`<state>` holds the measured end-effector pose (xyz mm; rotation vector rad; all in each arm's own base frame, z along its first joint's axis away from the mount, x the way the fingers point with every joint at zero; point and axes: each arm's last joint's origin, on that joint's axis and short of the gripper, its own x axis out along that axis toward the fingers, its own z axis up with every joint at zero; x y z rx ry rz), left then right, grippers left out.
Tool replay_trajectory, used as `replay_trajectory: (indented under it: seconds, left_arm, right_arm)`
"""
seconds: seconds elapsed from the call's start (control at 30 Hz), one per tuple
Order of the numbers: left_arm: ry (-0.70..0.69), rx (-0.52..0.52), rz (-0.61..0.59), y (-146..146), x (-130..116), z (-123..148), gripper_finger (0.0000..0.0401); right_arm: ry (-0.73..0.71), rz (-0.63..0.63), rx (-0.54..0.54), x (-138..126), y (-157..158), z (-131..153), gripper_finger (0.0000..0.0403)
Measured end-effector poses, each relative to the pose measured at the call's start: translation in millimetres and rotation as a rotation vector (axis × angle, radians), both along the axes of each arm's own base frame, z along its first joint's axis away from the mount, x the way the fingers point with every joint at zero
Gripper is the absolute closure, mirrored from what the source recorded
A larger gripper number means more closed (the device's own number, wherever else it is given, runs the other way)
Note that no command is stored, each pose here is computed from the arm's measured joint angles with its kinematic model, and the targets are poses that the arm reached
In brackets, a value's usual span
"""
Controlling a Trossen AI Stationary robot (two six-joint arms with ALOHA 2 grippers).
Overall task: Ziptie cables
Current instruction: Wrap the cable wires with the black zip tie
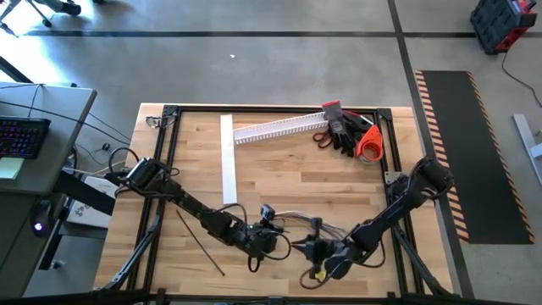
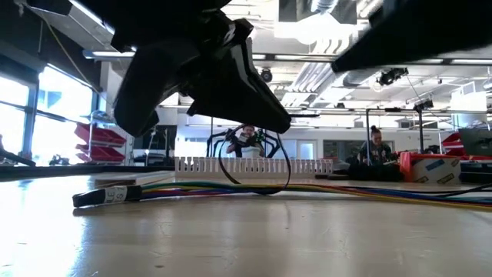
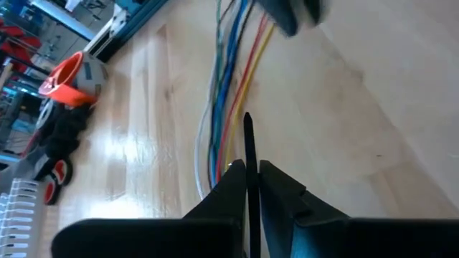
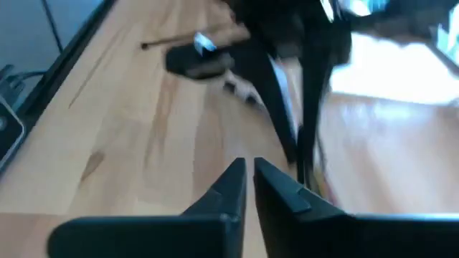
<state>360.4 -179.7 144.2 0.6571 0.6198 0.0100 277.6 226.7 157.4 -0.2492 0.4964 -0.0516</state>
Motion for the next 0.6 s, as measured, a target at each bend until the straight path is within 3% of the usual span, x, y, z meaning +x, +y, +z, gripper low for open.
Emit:
replay_trajectory:
  seconds: [0.17,0.3,0.43,0.6]
  left_arm:
    - [-0.001,-0.002,0.003,1,0,0,0.0398]
    - [-0.005,-0.019,0.015,1,0,0,0.0398]
    - [-0.008,-0.025,0.021,2,1,0,0.0397]
    - [-0.014,-0.041,0.03,2,1,0,0.0397]
  right_arm:
    - [0.031,0.026,-0.237,5,-10,-2,0.0309]
    - [0.076,-0.009,-0.284,12,-19,-16,0.0262]
    - [0.092,-0.031,-0.293,18,-20,-27,0.0251]
    - [0.075,-0.072,-0.306,25,-16,-31,0.0267]
